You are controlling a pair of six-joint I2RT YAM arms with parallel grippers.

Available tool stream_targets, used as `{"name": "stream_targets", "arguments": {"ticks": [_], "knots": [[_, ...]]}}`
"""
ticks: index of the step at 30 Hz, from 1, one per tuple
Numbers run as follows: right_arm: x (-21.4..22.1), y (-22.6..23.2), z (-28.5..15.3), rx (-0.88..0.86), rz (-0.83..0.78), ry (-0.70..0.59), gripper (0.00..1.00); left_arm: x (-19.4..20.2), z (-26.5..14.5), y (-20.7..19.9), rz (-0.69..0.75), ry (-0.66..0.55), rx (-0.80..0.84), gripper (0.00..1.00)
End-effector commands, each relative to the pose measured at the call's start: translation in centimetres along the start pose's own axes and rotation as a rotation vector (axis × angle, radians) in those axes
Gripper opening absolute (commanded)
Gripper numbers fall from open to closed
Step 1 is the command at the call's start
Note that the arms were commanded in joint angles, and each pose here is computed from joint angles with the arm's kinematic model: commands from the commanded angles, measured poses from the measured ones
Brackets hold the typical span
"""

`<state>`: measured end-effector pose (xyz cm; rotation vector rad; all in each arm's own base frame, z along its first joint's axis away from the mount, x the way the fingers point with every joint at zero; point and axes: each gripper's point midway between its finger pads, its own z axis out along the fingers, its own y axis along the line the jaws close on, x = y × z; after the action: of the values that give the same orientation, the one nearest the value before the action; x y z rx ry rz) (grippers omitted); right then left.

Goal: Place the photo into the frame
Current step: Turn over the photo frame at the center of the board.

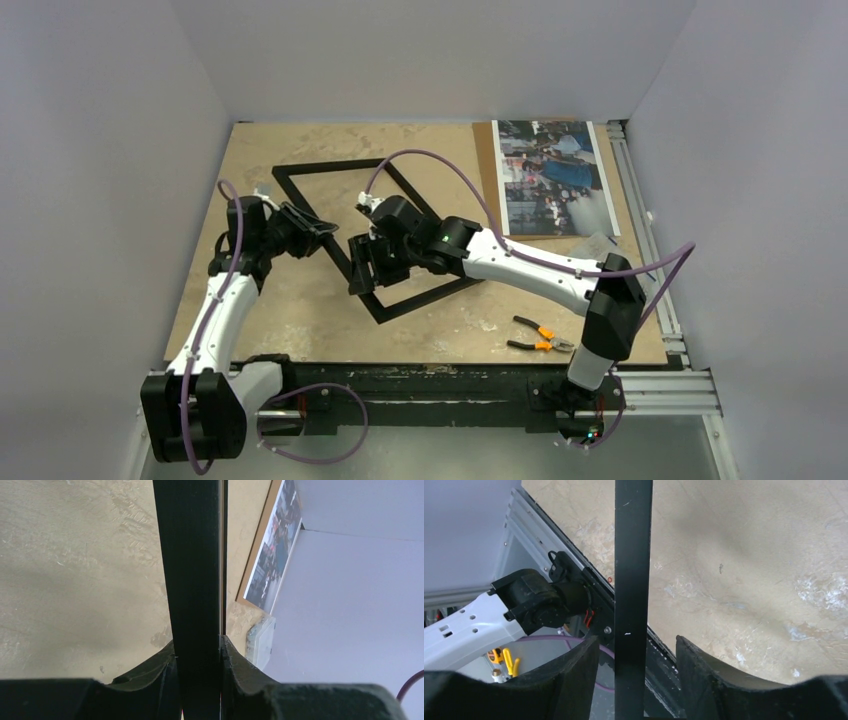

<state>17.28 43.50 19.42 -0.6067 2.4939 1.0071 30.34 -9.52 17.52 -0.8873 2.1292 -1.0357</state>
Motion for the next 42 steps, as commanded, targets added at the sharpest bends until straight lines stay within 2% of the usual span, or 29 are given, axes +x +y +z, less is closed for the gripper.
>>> {"name": "stream_targets", "arguments": {"ticks": [1,4,5,10,20,32,39,42], "knots": [[-3.4,1.9,-3.0,-0.009,-0.045,-0.118,0.64,-1.1,-1.2,-2.0,0.077,-0.048,0.042,0.00],[-4.6,2.2,-4.2,0.010,-0.069,-0.160,0.86,-1.4,-1.6,-2.2,0.071,-0.069,0.028,0.00],[-4.9,2.4,-4.7,0.012,-0.078,-0.175,0.89,-1.5,-1.8,-2.3,0.070,-0.076,0.020,0.00],[-7.1,2.0,-7.2,0.078,-0.126,-0.279,0.95,-2.2,-3.4,-2.9,0.076,-0.114,-0.030,0.00],[-9.8,2.0,-9.4,0.323,-0.262,-0.380,0.94,-2.9,-6.9,-4.3,0.054,-0.197,-0.090,0.00],[-8.1,8.8,-8.2,0.485,-0.575,-0.444,0.89,-2.8,-7.3,-4.1,0.048,-0.179,-0.133,0.00],[-6.0,10.5,-6.3,0.604,-0.744,-0.471,0.82,-2.7,-7.2,-4.5,0.055,-0.162,-0.118,0.00],[-5.4,10.6,-5.4,0.675,-0.823,-0.475,0.75,-2.6,-7.2,-4.6,0.058,-0.158,-0.115,0.00]]}}
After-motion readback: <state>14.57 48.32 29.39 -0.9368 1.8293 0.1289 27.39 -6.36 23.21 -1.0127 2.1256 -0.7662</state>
